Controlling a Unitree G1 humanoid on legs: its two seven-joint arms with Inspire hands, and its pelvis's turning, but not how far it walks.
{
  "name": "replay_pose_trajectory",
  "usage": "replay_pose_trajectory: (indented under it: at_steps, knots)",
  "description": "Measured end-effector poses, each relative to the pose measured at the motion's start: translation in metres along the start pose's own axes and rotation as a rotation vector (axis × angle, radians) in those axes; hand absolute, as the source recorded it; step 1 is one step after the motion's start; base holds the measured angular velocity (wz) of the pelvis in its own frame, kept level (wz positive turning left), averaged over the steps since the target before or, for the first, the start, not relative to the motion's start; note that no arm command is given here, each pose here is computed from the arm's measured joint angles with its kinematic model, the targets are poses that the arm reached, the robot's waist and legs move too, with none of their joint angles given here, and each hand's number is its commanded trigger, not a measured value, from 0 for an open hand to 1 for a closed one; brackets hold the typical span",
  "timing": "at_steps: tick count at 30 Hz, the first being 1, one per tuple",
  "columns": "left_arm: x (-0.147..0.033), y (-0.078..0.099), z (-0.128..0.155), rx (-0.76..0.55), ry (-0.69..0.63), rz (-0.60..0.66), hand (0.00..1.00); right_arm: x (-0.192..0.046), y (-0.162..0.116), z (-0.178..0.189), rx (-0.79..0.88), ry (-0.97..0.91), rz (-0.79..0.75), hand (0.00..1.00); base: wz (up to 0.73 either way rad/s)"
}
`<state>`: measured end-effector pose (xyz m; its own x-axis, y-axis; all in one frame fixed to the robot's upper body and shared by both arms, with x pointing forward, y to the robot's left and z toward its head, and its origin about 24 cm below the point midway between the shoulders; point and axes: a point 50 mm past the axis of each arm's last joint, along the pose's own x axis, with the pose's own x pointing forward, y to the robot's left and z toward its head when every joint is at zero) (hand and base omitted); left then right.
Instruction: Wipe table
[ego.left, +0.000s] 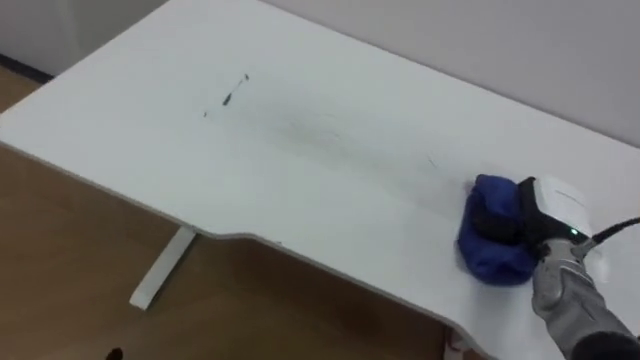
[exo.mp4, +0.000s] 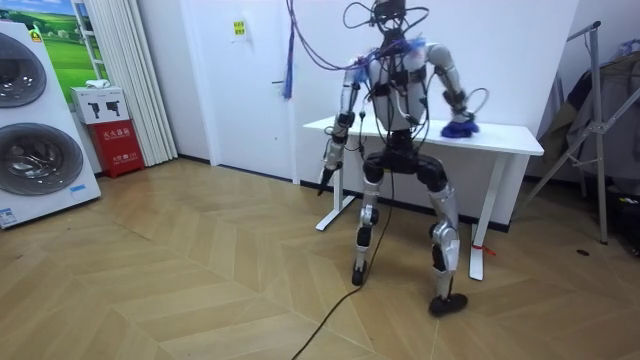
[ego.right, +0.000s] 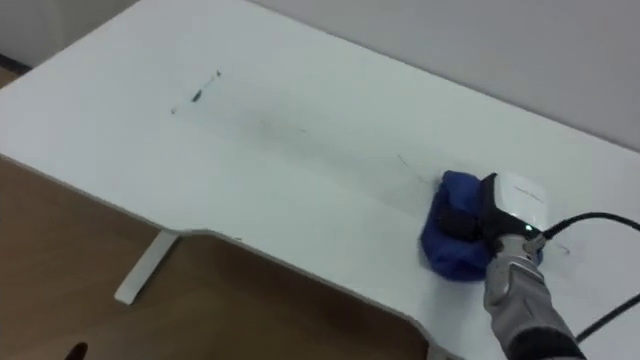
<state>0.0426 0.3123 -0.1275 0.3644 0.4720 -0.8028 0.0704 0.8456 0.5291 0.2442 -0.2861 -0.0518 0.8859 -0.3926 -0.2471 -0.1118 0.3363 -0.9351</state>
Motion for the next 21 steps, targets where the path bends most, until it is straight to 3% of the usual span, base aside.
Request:
replay_pose_trajectory:
  at_steps: [3, 6, 11, 16, 21]
  knots:
    - [-0.002, -0.012, 0.001, -0.056, -0.007, 0.001, 0.0, 0.005, -0.013, -0.001, -0.044, -0.017, -0.017, 1.0, -0.38]
    - [-0.007, -0.038, 0.002, -0.087, -0.007, -0.06, 0.0, 0.012, -0.031, 0.003, -0.098, -0.033, -0.05, 1.0, -0.15]
    - [-0.017, -0.057, -0.019, -0.069, 0.072, -0.125, 0.0, 0.032, -0.058, 0.074, -0.203, -0.228, -0.105, 1.0, -0.33]
    - [-0.016, -0.055, -0.019, -0.083, 0.083, -0.132, 0.0, 0.03, -0.067, 0.113, -0.24, -0.389, -0.157, 1.0, -0.08]
    - [-0.015, -0.051, -0.016, -0.092, 0.082, -0.121, 0.0, 0.022, -0.051, 0.075, -0.205, -0.306, -0.141, 1.0, 0.52]
